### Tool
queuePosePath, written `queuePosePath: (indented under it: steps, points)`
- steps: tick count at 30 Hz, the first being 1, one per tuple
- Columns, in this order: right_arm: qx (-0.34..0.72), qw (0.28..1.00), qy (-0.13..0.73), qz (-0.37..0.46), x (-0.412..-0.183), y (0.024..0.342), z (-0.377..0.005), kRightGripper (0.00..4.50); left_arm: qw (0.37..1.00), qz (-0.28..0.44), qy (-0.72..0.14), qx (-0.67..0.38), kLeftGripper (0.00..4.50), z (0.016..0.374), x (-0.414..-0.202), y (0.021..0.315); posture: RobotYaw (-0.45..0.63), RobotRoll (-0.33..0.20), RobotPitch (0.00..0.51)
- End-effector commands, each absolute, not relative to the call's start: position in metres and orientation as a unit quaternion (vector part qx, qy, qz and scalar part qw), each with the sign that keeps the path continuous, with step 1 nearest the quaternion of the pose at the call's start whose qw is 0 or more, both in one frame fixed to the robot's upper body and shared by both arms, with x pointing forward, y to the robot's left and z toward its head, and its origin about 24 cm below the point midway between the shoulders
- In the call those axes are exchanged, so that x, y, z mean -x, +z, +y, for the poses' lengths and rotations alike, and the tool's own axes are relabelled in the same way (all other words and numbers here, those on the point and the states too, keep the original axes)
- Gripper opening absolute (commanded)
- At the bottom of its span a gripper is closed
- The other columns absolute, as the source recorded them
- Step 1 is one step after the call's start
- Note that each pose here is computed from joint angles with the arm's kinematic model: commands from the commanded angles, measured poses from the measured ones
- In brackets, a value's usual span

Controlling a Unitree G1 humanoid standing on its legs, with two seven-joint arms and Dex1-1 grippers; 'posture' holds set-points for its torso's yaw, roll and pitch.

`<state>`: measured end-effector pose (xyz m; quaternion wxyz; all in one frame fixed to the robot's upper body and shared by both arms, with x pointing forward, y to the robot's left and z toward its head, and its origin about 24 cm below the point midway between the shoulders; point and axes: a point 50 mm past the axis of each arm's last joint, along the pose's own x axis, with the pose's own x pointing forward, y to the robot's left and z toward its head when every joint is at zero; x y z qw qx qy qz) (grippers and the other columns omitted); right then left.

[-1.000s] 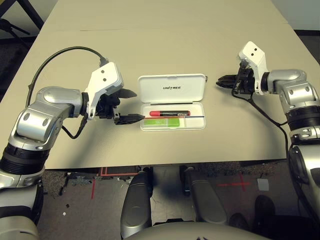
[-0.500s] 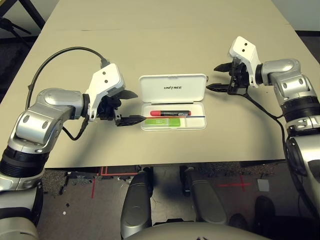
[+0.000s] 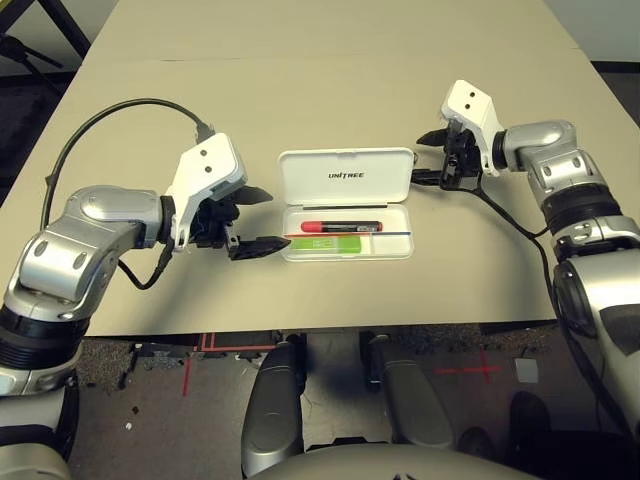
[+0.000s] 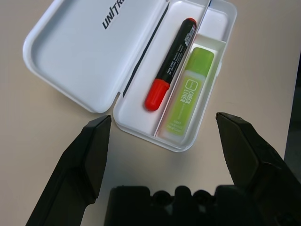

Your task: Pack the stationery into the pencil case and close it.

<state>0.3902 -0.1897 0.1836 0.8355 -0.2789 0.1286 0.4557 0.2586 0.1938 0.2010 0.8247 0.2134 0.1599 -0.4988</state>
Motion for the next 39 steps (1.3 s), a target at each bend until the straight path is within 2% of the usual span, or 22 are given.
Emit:
queuePosePath:
  steps: [1, 18, 21, 25, 31, 39]
  points:
    - [0.283, 0.833, 0.455, 0.135, -0.391, 0.178, -0.188, 4.45, 0.823, 0.159, -0.501, -0.216, 4.50, 0.193, -0.253, 0.204, 0.15, 0.000, 0.287]
    - [0.269, 0.855, 0.415, 0.158, -0.398, 0.157, -0.181, 4.45, 0.827, 0.159, -0.497, -0.209, 4.50, 0.193, -0.247, 0.202, 0.17, 0.000, 0.301]
    - [0.263, 0.859, 0.410, 0.160, -0.398, 0.154, -0.181, 3.85, 0.828, 0.158, -0.496, -0.209, 4.50, 0.193, -0.248, 0.202, 0.17, 0.000, 0.299]
    - [0.255, 0.862, 0.408, 0.162, -0.398, 0.152, -0.182, 2.52, 0.828, 0.156, -0.496, -0.209, 4.50, 0.193, -0.249, 0.202, 0.17, 0.000, 0.296]
    - [0.250, 0.865, 0.405, 0.159, -0.398, 0.154, -0.184, 0.28, 0.828, 0.153, -0.497, -0.212, 4.50, 0.193, -0.251, 0.202, 0.16, 0.000, 0.288]
    - [0.245, 0.868, 0.403, 0.154, -0.398, 0.157, -0.187, 0.25, 0.826, 0.149, -0.500, -0.214, 4.50, 0.192, -0.256, 0.202, 0.14, 0.000, 0.279]
